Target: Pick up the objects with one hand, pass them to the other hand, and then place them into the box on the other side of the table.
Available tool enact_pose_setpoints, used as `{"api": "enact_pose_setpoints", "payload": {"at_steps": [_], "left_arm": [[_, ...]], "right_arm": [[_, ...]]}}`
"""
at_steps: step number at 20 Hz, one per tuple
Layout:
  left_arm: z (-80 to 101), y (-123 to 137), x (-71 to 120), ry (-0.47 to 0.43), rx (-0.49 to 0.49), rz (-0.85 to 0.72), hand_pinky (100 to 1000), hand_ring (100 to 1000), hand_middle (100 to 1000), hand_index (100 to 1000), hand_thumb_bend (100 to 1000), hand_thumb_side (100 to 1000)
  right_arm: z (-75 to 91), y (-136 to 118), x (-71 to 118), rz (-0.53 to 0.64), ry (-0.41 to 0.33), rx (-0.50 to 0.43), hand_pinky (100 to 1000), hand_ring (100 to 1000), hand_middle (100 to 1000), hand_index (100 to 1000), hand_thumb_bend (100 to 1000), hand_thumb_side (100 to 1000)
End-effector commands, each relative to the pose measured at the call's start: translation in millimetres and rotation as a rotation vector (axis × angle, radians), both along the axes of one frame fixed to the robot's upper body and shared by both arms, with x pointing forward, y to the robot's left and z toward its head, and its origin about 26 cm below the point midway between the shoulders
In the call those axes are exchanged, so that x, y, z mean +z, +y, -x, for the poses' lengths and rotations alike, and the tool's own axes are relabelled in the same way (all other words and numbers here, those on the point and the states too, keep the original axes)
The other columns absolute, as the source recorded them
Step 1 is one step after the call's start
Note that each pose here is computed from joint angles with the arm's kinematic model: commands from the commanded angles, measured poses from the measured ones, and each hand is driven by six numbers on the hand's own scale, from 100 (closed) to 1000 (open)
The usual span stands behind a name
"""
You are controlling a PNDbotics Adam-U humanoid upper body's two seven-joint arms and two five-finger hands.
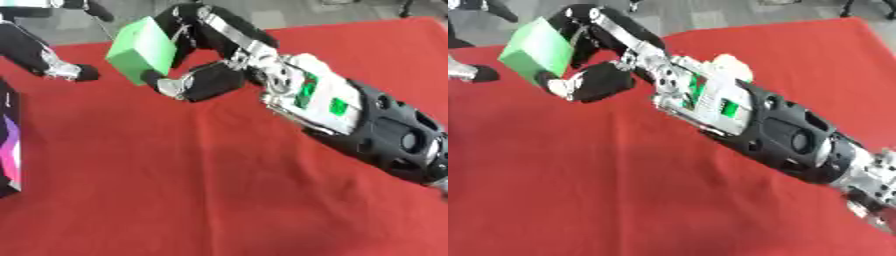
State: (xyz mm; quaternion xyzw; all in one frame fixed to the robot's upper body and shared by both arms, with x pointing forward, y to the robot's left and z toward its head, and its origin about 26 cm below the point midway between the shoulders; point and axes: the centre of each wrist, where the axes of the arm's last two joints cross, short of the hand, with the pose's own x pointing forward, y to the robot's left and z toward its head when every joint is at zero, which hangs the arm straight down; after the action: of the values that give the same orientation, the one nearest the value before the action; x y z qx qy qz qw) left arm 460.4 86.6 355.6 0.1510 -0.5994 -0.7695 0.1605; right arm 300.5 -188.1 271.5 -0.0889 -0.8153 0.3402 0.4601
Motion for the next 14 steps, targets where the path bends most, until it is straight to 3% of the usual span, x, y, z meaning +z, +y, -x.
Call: {"api": "enact_pose_setpoints", "payload": {"at_steps": [1,6,14], "left_arm": [[3.7,5.9,17.3,-0.032,-0.123,-0.172,1000,958,885,952,344,546],[6.7,-0.3,18.5,-0.017,-0.142,-0.155,1000,960,885,952,282,605],[15.3,-8.6,18.7,-0.029,-0.188,-0.181,1000,963,890,955,281,700]], "right_arm": [[1.7,-2.1,8.2,0.001,-0.032,-0.007,634,505,373,542,100,100],[1.8,-1.2,7.9,0.002,-0.030,-0.006,633,505,373,541,100,100],[1.8,-2.1,7.8,0.007,-0.029,-0.018,632,505,373,539,100,100]]}}
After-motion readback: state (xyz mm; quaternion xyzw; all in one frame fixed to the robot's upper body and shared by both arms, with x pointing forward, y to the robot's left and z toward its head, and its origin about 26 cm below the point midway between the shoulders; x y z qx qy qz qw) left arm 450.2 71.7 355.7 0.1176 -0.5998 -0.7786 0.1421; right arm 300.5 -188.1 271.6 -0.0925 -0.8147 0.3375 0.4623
